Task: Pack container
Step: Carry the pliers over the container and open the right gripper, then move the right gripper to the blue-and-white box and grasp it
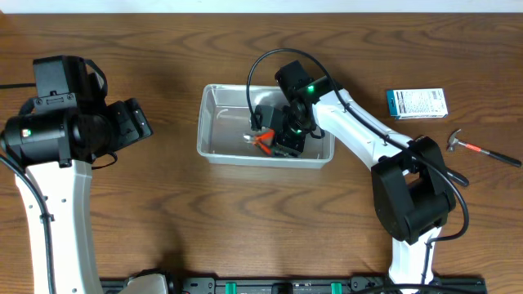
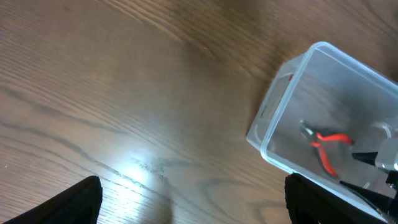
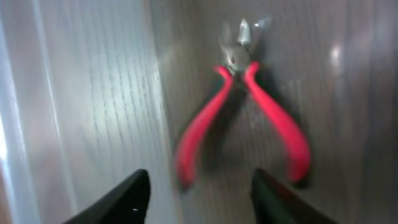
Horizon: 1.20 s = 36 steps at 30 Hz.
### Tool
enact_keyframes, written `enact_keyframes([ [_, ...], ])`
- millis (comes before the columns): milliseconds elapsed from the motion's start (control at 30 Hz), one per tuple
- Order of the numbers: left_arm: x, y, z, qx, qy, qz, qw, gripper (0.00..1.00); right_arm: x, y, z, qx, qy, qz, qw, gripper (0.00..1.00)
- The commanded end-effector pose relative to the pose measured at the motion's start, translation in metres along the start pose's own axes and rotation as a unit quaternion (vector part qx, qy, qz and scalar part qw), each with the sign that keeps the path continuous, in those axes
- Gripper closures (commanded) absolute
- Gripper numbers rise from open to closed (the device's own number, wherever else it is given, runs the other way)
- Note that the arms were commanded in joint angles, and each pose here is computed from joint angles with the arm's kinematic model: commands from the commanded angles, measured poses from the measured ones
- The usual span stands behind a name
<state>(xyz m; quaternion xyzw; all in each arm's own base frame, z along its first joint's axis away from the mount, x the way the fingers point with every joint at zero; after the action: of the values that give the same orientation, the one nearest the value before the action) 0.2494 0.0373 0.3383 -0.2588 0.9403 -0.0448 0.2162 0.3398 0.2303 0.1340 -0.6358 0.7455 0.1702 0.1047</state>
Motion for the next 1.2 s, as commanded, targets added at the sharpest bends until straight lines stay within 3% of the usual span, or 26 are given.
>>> enact_keyframes([
  [0, 0.000, 0.001, 0.000, -0.006, -0.002, -0.005, 1.000, 0.14, -0.001, -0.006, -0.007, 0.009, -0.009, 0.029, 0.999, 0.42],
  [133, 0.000, 0.001, 0.000, -0.006, -0.002, -0.005, 1.000, 0.14, -0.011, -0.023, -0.045, 0.086, -0.005, 0.109, 0.990, 0.46],
  [200, 0.000, 0.001, 0.000, -0.006, -0.002, -0.005, 1.000, 0.14, -0.015, -0.039, -0.080, 0.178, 0.001, 0.185, 0.967, 0.50],
  [267, 0.000, 0.001, 0.000, -0.006, -0.002, -0.005, 1.000, 0.14, -0.011, -0.054, -0.123, 0.299, -0.002, 0.297, 0.907, 0.42],
  [333, 0.000, 0.001, 0.000, -0.006, -0.002, -0.005, 1.000, 0.14, 0.001, -0.064, -0.169, 0.401, -0.026, 0.412, 0.818, 0.34],
  [367, 0.000, 0.001, 0.000, -0.006, -0.002, -0.005, 1.000, 0.13, 0.012, -0.065, -0.193, 0.437, -0.051, 0.480, 0.759, 0.36],
  [400, 0.000, 0.001, 0.000, -0.006, -0.002, -0.005, 1.000, 0.14, 0.020, -0.066, -0.207, 0.447, -0.071, 0.521, 0.724, 0.37],
  [500, 0.000, 0.001, 0.000, -0.006, -0.002, -0.005, 1.000, 0.14, 0.050, -0.069, -0.233, 0.429, -0.125, 0.618, 0.647, 0.36],
  [533, 0.000, 0.001, 0.000, -0.006, -0.002, -0.005, 1.000, 0.14, 0.062, -0.071, -0.238, 0.405, -0.137, 0.649, 0.630, 0.28],
  [567, 0.000, 0.001, 0.000, -0.006, -0.002, -0.005, 1.000, 0.14, 0.070, -0.072, -0.239, 0.382, -0.145, 0.668, 0.622, 0.18],
  [667, 0.000, 0.001, 0.000, -0.006, -0.002, -0.005, 1.000, 0.14, 0.091, -0.078, -0.246, 0.318, -0.173, 0.701, 0.614, 0.09],
  [700, 0.000, 0.001, 0.000, -0.006, -0.002, -0.005, 1.000, 0.14, 0.097, -0.078, -0.247, 0.295, -0.178, 0.709, 0.615, 0.01],
  [833, -0.001, 0.001, 0.000, -0.004, -0.004, -0.005, 1.000, 0.14, 0.122, -0.083, -0.257, 0.277, -0.191, 0.731, 0.594, 0.01],
  [900, -0.002, 0.000, 0.000, -0.003, -0.007, -0.005, 1.000, 0.13, 0.136, -0.087, -0.263, 0.278, -0.208, 0.764, 0.544, 0.01],
  [1067, -0.002, 0.000, 0.000, -0.003, -0.007, -0.005, 1.000, 0.13, 0.180, -0.095, -0.265, 0.281, -0.223, 0.869, 0.340, 0.02],
  [1167, -0.002, 0.000, 0.000, -0.003, -0.007, -0.005, 1.000, 0.14, 0.202, -0.106, -0.257, 0.274, -0.222, 0.891, 0.285, 0.04],
])
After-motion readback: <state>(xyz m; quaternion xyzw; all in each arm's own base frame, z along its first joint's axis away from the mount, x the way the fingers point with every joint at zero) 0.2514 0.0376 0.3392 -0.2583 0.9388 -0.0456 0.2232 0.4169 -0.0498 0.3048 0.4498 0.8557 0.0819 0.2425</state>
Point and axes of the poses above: each gripper's point midway between its finger pads, its own z axis out along the fingers, its own y axis along the line the jaws close on, x = y × z, the point moved 9 cm from there along -z, back along the fingers, and after that the axes turned 6 degrees about -z, right-handed, at the moved point
